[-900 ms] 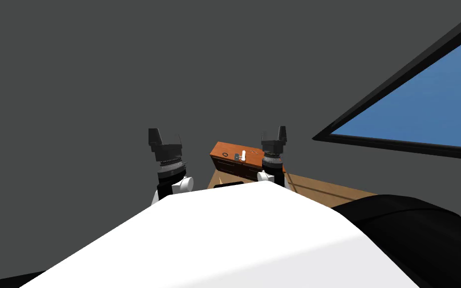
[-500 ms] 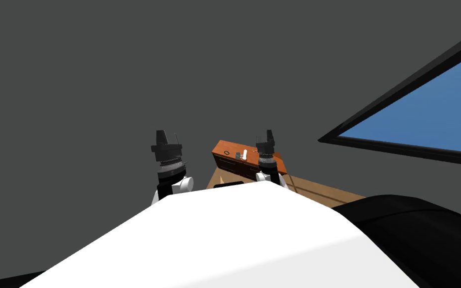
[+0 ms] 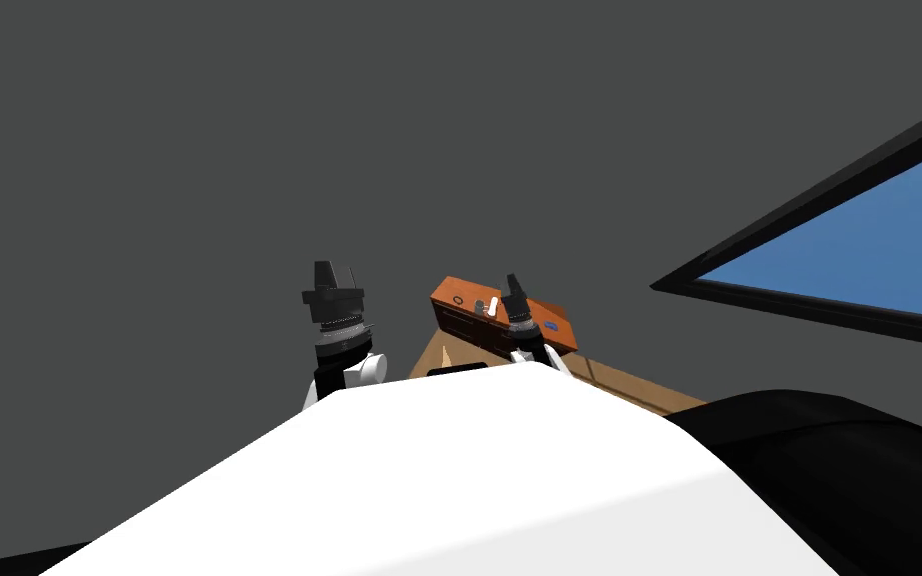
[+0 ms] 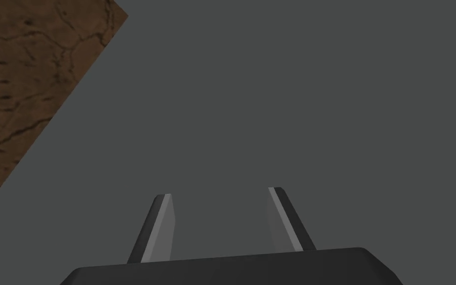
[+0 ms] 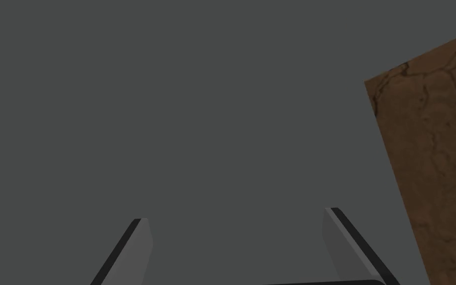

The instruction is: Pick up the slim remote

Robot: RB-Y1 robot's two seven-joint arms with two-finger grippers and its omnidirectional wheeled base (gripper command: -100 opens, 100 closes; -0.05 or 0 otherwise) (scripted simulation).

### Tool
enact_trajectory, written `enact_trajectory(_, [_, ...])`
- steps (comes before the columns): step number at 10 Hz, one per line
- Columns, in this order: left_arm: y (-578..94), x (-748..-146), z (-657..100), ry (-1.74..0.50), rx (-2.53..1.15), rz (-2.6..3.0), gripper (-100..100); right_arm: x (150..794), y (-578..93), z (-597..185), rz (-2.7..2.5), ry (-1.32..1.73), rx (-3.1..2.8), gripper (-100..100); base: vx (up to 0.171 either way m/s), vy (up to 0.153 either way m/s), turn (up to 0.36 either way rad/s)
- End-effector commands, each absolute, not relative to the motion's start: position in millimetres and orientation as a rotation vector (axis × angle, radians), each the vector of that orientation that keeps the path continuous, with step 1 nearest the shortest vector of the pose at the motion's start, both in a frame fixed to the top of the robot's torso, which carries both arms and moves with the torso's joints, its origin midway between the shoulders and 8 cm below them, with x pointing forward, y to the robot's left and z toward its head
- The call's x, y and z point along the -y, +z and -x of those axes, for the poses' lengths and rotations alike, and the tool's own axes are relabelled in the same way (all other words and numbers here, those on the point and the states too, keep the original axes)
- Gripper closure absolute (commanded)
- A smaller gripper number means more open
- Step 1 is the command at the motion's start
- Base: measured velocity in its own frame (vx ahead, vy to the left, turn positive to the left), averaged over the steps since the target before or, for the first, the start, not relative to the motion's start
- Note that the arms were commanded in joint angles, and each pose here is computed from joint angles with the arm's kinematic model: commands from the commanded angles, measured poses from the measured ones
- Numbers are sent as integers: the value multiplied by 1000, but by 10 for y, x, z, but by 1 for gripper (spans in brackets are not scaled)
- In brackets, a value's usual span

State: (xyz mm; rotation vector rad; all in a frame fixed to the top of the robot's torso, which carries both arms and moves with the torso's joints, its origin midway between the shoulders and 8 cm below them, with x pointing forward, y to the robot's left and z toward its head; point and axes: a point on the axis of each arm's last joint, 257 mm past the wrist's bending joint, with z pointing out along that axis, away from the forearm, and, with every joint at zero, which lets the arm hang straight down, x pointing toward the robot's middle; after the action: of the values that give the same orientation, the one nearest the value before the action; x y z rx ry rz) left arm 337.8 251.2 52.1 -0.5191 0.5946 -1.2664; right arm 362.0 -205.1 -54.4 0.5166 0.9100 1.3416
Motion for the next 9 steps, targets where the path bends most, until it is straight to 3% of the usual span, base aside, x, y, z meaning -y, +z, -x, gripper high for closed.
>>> enact_trajectory(1, [521,-2512,-3378,-1266,-595,519,0,1938,-693,-3645,-501,1318,-957,-100,-105,-30,70])
enact_trajectory(9, [521,-2512,-3378,-1266,-595,519,0,1525,-1706,-3687,-350,1182,-1278,-100,-86,-23,161])
